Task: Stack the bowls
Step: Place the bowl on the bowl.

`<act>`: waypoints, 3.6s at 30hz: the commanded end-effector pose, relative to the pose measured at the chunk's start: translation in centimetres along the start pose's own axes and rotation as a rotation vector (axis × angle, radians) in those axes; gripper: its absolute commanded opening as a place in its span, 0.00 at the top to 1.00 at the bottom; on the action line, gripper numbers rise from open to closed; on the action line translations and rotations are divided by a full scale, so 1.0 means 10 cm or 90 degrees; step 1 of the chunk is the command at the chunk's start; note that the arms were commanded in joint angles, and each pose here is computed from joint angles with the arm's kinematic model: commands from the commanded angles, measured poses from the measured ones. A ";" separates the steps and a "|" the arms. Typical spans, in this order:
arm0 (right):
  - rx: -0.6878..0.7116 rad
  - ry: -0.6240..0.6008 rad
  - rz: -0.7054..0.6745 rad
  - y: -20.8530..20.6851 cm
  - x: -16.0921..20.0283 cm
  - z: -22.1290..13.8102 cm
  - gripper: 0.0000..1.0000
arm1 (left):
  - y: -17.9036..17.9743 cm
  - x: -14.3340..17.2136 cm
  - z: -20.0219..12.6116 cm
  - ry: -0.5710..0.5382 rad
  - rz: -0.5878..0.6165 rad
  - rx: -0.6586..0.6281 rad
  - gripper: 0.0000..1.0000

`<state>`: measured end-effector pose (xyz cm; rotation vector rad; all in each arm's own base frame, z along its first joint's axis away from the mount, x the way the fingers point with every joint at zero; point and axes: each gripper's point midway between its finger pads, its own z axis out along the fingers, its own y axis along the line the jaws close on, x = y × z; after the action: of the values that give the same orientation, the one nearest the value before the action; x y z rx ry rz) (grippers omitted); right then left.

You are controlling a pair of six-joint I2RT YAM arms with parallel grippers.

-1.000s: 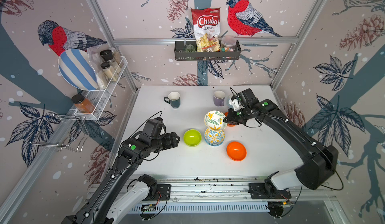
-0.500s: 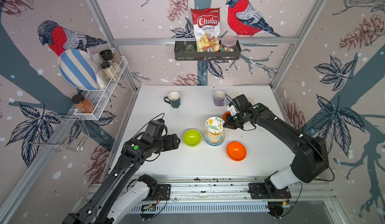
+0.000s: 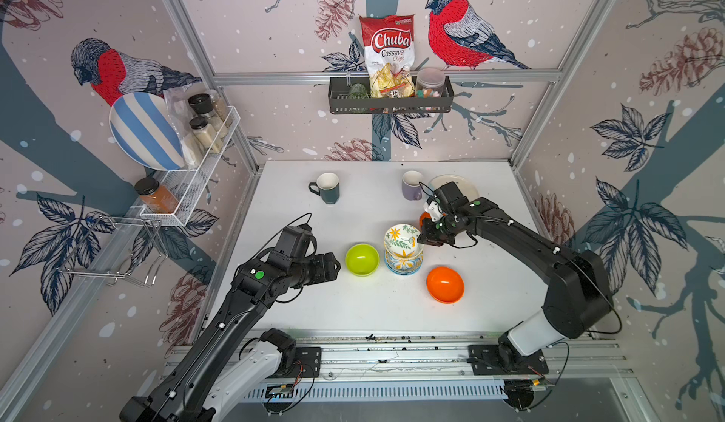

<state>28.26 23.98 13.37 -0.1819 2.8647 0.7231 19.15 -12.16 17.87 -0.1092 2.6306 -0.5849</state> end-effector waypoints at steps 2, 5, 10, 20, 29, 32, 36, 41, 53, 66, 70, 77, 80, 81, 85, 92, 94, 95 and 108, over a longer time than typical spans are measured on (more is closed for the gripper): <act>-0.016 -0.011 -0.024 0.07 -0.02 0.02 1.00 | -0.05 -0.05 0.00 -0.010 0.007 0.017 0.16; -0.012 -0.010 -0.027 0.06 -0.01 0.03 1.00 | -0.06 -0.05 0.00 -0.011 0.007 0.018 0.16; -0.007 -0.004 -0.024 0.03 0.01 0.06 1.00 | -0.06 -0.05 0.00 -0.011 0.006 0.019 0.17; 0.006 0.006 -0.027 0.01 0.05 0.11 1.00 | -0.06 -0.04 0.00 -0.007 0.006 0.020 0.17; 0.020 0.017 -0.027 -0.02 0.08 0.15 1.00 | -0.06 -0.04 -0.01 -0.011 0.006 0.018 0.17; 0.021 0.019 -0.028 -0.02 0.08 0.17 1.00 | -0.05 -0.04 0.00 -0.009 0.006 0.017 0.16; 0.025 0.020 -0.027 -0.03 0.08 0.17 1.00 | -0.06 -0.04 0.00 -0.009 0.007 0.018 0.17; 0.033 0.024 -0.025 -0.06 0.09 0.19 1.00 | -0.06 -0.04 0.00 -0.008 0.006 0.019 0.17; 0.041 0.030 -0.023 -0.08 0.11 0.21 1.00 | -0.05 -0.04 0.01 -0.008 0.006 0.016 0.17; 0.046 0.033 -0.024 -0.10 0.13 0.20 1.00 | -0.05 -0.04 0.02 -0.004 0.005 0.015 0.16; 0.045 0.034 -0.025 -0.09 0.14 0.20 1.00 | -0.06 -0.03 0.03 0.001 0.005 0.017 0.16; 0.046 0.031 -0.025 -0.10 0.14 0.20 0.97 | -0.06 -0.03 0.04 0.004 0.006 0.018 0.16; 0.042 0.029 -0.027 -0.09 0.14 0.21 0.88 | -0.07 -0.03 0.05 0.006 0.005 0.019 0.16; 0.041 0.028 -0.028 -0.08 0.13 0.20 0.85 | -0.07 -0.02 0.05 0.006 0.005 0.019 0.16; 0.042 0.027 -0.028 -0.08 0.13 0.20 0.77 | -0.07 -0.02 0.05 0.008 0.006 0.020 0.16; 0.043 0.023 -0.031 -0.09 0.13 0.18 0.72 | -0.07 -0.02 0.05 0.008 0.006 0.021 0.16; 0.045 0.017 -0.030 -0.10 0.13 0.15 0.72 | -0.07 -0.02 0.06 0.008 0.006 0.020 0.16; 0.045 0.014 -0.028 -0.12 0.12 0.14 0.72 | -0.07 -0.02 0.05 0.007 0.006 0.020 0.16; 0.047 0.007 -0.013 -0.18 0.10 0.11 0.83 | -0.07 -0.02 0.05 0.008 0.005 0.022 0.16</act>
<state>27.53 22.75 11.45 -0.1999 2.8969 0.6156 19.29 -12.75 17.54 -0.0993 2.6491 -0.6135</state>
